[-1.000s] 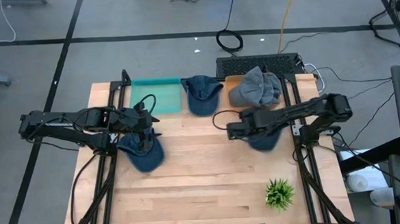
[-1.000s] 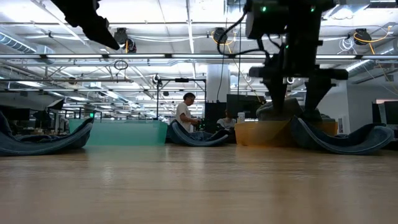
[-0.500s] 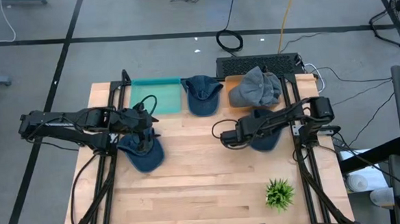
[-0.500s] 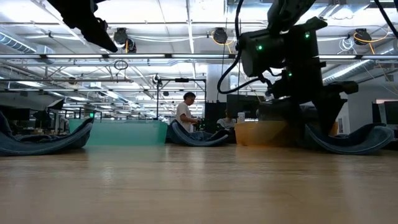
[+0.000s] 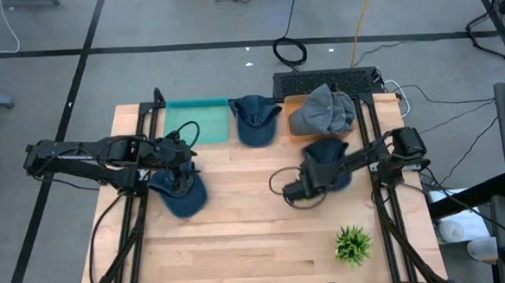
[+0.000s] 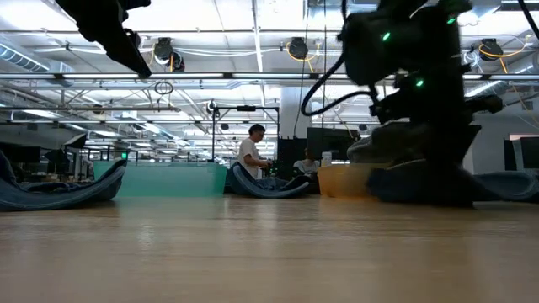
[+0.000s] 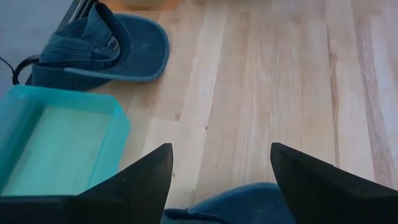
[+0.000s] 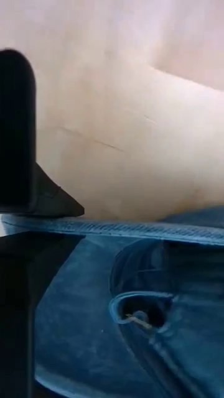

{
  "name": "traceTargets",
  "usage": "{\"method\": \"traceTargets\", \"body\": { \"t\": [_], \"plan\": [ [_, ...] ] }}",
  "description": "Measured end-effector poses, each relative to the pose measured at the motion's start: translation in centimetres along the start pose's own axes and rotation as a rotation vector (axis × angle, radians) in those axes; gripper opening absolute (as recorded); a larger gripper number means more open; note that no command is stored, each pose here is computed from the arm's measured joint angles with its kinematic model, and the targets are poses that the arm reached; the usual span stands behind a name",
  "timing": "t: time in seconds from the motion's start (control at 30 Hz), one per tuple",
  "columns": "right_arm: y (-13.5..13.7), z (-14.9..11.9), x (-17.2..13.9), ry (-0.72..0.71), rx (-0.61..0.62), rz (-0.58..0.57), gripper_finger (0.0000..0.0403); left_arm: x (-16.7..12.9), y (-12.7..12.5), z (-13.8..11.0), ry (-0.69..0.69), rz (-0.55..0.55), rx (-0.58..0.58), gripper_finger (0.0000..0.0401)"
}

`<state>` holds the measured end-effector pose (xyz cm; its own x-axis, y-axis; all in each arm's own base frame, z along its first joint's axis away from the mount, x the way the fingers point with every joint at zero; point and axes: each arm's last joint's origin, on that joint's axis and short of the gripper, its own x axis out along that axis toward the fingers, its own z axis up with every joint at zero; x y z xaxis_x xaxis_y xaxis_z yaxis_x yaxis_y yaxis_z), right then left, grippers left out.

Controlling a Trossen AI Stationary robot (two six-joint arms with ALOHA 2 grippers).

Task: Pick & Place hat
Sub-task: Put the right dark blue cap into the blue bin

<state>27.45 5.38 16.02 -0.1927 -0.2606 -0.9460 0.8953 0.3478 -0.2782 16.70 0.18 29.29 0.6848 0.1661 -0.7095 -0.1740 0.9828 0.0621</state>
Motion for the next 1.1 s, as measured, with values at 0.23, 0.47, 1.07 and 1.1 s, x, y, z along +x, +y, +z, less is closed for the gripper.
{"method": "traceTargets", "body": {
  "t": [0.23,0.47,1.07,1.1],
  "plan": [
    [0.9,-4.8,-3.2,-0.038,-0.178,0.117,0.0003,0.0,0.0,0.1,-0.010,0.015,0.016,0.0275],
    [0.2,-6.6,-5.7,-0.277,-0.336,0.183,0.0001,0.0,0.0,0.2,-0.017,0.019,0.012,0.0256],
    [-1.1,-3.9,-9.3,-0.651,-0.647,0.255,0.0000,0.0,-0.4,0.2,-0.012,-0.124,-0.067,0.0260],
    [-1.2,-3.7,-9.6,-0.682,-0.644,0.257,0.0000,0.0,-0.4,0.2,-0.011,-0.129,-0.069,0.0258]
  ]
}}
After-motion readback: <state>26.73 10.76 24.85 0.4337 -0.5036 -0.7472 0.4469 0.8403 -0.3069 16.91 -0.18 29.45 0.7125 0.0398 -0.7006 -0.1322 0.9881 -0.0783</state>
